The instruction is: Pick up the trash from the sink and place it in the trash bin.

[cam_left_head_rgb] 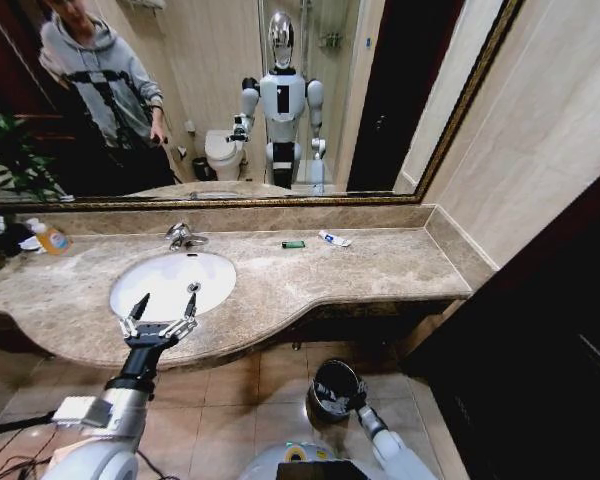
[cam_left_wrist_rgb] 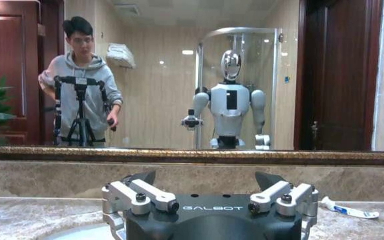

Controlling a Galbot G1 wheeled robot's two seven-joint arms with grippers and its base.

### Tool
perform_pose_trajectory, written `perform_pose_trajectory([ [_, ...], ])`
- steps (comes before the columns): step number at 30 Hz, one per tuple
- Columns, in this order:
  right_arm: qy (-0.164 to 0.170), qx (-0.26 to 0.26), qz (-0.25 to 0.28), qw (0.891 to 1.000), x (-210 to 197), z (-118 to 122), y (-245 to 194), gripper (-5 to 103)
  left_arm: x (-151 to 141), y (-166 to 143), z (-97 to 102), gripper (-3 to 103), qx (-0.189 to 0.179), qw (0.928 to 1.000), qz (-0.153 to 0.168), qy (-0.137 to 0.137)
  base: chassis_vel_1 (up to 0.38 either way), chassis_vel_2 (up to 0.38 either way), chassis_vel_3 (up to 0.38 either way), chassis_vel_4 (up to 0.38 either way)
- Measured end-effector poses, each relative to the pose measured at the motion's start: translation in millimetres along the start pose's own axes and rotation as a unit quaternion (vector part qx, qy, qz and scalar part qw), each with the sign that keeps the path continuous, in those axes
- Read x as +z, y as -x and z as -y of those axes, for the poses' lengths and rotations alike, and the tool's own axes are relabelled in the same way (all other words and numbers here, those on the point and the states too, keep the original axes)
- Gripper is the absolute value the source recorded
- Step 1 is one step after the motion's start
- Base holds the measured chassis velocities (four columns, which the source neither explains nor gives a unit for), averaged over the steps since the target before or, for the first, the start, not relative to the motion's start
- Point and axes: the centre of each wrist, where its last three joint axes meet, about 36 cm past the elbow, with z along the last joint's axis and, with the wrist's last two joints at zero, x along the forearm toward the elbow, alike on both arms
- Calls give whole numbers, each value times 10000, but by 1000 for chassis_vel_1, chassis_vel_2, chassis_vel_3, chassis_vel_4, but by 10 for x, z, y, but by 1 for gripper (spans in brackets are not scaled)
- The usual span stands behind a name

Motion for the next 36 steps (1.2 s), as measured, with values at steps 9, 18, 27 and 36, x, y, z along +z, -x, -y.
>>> perform_pose_trajectory([
  [9, 676, 587, 606, 9941, -937, 361, -825, 100, 0, 0, 0, 100, 0, 10000, 0, 1, 0, 0, 0, 0],
  [18, 1118, 721, 1287, 9827, -1874, 441, -1355, 100, 0, 0, 0, 100, 0, 10000, 0, 0, 0, 0, 0, 0],
  [27, 1276, 705, 1944, 9700, -2680, 570, -1542, 100, 0, 0, 0, 100, 0, 10000, 0, 1, 0, 0, 0, 0],
  [36, 1259, 583, 2432, 9600, -3128, 691, -1396, 100, 0, 0, 0, 100, 1, 10000, 0, 0, 0, 0, 0, 0],
])
